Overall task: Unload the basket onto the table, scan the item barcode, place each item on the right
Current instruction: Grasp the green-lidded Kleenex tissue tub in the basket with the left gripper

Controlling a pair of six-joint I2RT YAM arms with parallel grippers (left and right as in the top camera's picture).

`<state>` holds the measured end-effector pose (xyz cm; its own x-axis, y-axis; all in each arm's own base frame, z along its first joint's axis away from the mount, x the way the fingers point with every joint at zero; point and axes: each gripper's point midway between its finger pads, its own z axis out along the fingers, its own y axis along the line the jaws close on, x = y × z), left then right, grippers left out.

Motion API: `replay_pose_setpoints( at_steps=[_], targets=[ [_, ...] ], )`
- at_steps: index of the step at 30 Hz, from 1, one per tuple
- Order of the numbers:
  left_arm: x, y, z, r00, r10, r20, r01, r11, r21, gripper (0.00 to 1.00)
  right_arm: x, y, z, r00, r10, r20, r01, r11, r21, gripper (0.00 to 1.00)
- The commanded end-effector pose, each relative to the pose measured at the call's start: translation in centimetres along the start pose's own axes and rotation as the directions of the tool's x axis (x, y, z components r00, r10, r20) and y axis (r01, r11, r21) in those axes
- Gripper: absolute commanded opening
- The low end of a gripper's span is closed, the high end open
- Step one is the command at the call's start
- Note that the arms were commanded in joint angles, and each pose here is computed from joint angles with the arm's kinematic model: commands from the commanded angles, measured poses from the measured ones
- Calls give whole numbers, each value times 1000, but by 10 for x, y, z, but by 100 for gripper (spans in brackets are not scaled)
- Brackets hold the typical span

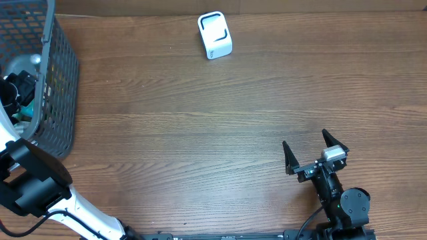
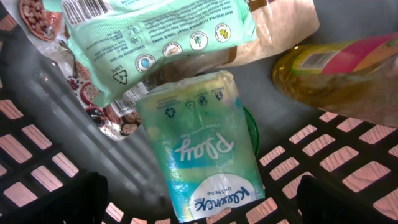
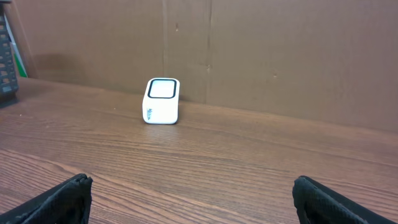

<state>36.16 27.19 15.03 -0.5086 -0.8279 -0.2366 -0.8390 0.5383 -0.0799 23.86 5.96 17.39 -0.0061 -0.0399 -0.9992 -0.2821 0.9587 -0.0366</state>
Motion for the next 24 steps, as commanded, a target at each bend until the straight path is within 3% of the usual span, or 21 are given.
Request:
replay_pose_setpoints(
  at_steps=[1,14,17,20,24],
  targets=[
    [4,-1,10,1000,-11,-24,11,1000,-2,100,2,-2,0,1000,-3,0,3,1000,10,100],
    [17,0,58,990,-13,-140,9,1000,-30,99,2,-2,0,1000,-3,0,3,1000,10,100],
    [20,1,66,987,-14,-159,8,999,-38,92,2,-2,0,1000,-3,0,3,1000,10,100],
    [20,1,68,987,-15,-161,8,999,-39,77,2,-2,0,1000,-3,0,3,1000,10,100],
    [21,2,69,986,-14,-164,8,999,-42,77,2,-2,0,1000,-3,0,3,1000,10,100]
  ],
)
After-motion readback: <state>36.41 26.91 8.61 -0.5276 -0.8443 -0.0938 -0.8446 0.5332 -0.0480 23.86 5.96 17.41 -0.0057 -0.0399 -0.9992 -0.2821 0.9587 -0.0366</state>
